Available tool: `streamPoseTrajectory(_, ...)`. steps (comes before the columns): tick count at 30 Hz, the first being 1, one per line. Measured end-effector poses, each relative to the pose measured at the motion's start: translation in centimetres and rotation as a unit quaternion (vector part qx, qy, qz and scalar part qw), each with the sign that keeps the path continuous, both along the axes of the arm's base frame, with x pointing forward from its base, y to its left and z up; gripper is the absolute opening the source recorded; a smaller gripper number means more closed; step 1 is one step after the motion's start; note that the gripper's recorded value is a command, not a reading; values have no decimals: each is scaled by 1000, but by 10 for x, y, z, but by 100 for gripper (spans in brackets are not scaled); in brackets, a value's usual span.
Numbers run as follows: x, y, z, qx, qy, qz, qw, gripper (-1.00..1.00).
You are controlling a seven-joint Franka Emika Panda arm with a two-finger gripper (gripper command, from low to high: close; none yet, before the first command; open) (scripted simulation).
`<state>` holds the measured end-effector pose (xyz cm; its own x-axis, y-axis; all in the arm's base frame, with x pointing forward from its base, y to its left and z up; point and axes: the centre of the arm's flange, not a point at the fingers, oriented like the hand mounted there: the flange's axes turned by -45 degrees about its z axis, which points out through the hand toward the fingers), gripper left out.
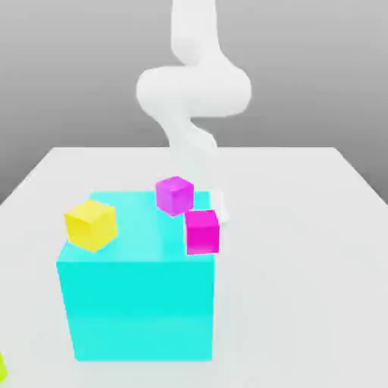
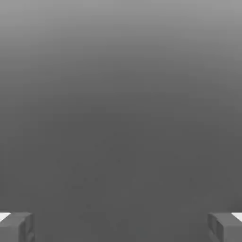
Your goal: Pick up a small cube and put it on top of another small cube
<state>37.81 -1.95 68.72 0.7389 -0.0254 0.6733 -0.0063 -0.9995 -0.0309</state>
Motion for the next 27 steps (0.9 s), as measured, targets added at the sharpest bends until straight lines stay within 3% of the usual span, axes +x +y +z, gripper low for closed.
streamPoseTrajectory(14,129,-121,-181,43,157,-15,987,0)
streamPoseTrajectory(27,145,-240,-384,42,287,-56,955,0)
